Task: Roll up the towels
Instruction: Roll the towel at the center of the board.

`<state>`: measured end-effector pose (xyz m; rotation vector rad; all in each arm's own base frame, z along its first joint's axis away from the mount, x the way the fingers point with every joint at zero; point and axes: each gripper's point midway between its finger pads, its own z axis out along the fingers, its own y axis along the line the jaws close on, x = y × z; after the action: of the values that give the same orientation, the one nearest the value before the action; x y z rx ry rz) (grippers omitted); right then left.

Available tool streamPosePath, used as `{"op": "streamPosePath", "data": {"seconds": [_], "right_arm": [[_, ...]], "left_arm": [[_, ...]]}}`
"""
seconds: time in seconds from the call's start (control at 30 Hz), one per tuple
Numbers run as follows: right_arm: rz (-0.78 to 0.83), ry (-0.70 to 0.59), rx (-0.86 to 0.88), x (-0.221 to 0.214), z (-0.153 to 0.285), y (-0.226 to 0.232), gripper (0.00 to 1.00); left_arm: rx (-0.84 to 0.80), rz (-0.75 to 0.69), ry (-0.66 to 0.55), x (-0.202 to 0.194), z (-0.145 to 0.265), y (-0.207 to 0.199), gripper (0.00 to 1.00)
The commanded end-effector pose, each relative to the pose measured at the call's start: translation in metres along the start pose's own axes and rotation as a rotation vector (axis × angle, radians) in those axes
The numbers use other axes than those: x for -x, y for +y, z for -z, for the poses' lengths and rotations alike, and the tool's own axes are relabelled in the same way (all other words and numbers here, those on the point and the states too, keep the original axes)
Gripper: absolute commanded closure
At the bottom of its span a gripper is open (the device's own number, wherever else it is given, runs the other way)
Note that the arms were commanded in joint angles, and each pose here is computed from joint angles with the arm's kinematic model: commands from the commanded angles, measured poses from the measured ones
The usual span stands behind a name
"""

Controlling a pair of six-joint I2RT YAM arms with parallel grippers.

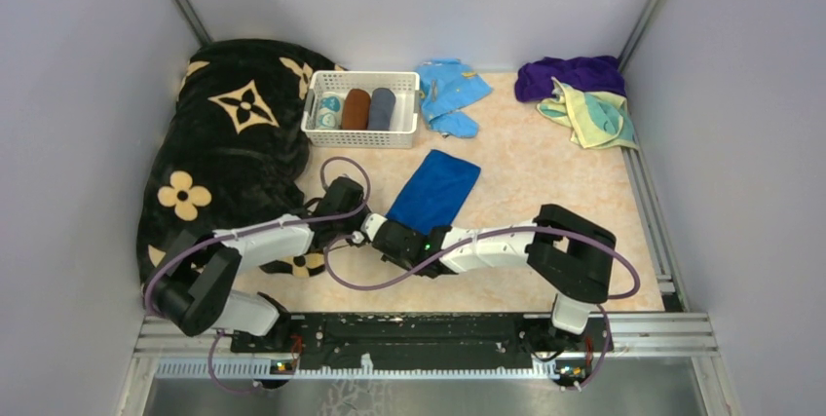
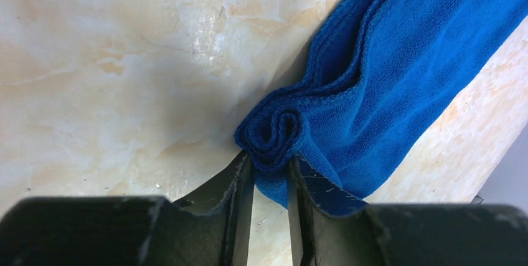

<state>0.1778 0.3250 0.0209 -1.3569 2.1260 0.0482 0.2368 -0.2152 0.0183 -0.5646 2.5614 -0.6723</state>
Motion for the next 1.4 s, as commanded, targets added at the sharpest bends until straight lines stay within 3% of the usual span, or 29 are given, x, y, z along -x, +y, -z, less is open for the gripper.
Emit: {"op": "streamPosePath", "data": {"seconds": [0.0, 0.27, 0.47, 0.67, 0.87, 1.03, 1.23, 1.37], "right_arm": [[-0.015, 0.042, 0.247, -0.011, 0.007, 0.042, 0.99], [-0.291, -0.154, 0.633, 0.036, 0.039, 0.047, 1.0], [-0.544, -0.239, 0.821, 0.046, 0.04, 0.019, 1.0], [-0.794, -0.219, 0.97, 0.028, 0.026, -0.001, 1.0], [-0.935, -0.184, 1.024, 0.015, 0.012, -0.012, 1.0], [-0.977, -0.152, 1.0, 0.009, 0.002, -0.017, 1.0], [-0.945, -0.14, 0.908, 0.01, 0.003, -0.028, 0.99], [-0.885, -0.119, 0.779, 0.005, 0.008, -0.039, 0.83]], "left_arm": [[0.262, -0.105, 0.072, -0.021, 0.002, 0.07, 0.67], [0.165, -0.113, -0.09, 0.017, 0.048, 0.036, 0.26], [0.082, -0.076, -0.107, 0.012, 0.069, 0.032, 0.17], [-0.113, -0.047, -0.049, -0.005, 0.067, 0.007, 0.15], [-0.256, -0.019, -0.071, 0.002, 0.058, -0.024, 0.16], [-0.225, -0.017, -0.088, 0.009, 0.041, -0.026, 0.22], [-0.121, 0.001, -0.031, 0.004, 0.014, -0.013, 0.38], [-0.069, -0.001, -0.005, 0.001, 0.001, -0.006, 0.41]]}}
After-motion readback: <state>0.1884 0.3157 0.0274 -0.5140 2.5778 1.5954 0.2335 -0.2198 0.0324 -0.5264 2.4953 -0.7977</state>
